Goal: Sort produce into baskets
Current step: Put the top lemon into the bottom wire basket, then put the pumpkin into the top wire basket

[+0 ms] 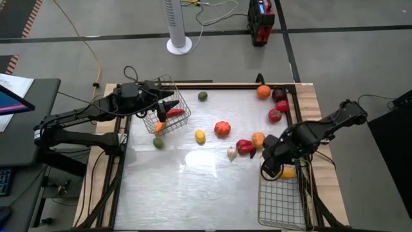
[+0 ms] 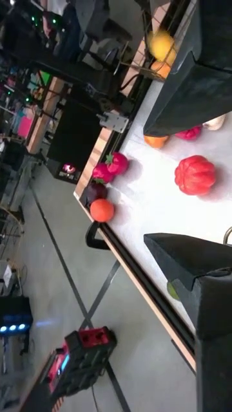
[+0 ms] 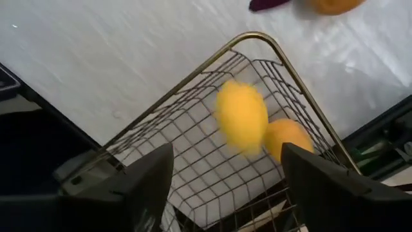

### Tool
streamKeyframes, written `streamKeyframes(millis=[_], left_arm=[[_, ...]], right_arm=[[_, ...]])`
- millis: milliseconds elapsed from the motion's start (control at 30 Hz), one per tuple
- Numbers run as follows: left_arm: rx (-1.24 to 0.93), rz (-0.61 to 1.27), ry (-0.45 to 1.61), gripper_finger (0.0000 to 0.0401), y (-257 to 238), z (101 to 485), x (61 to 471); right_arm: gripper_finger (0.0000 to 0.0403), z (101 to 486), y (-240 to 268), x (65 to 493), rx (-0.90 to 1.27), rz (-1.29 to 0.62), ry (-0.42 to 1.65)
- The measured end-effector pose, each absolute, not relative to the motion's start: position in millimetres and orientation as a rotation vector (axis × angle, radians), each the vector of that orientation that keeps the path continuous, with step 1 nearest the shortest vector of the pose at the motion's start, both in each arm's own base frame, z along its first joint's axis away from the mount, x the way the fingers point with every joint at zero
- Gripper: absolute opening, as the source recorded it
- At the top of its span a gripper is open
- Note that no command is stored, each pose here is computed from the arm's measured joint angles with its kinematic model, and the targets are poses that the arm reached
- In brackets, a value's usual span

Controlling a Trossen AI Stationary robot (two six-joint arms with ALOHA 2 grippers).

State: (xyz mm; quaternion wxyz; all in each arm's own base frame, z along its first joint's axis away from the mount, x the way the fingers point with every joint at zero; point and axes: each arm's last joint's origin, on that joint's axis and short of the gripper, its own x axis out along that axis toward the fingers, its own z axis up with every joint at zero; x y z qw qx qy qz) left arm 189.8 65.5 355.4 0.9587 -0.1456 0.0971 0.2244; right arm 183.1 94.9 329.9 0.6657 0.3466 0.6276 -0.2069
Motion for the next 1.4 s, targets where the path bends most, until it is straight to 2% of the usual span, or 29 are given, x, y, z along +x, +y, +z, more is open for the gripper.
streamKeyframes(millis=[267, 567, 733, 933, 1133, 1400], left_arm=[[-0.294, 0.453, 0.198, 0.0245, 65, 355, 190], [-0.300, 0.426, 0.201, 0.0245, 64, 355, 190], [-0.339, 0.397, 0.198, 0.0245, 63, 355, 191], [-0.394, 0.425, 0.182, 0.0245, 64, 355, 190], [-0.481, 0.449, 0.160, 0.0245, 64, 355, 190], [-0.633, 0.479, 0.125, 0.0245, 65, 355, 190]], right_arm=[[0.0353, 336, 84, 181, 0.822, -0.439, 1.392], [0.0344, 338, 50, 196, 0.794, -0.408, 1.314], [0.0342, 340, 22, 211, 0.752, -0.372, 1.187], [0.0350, 340, -19, 231, 0.569, -0.387, 1.039], [0.0379, 312, -67, 274, 0.349, -0.324, 1.014], [0.0399, 249, -113, 328, 0.260, -0.170, 1.070]])
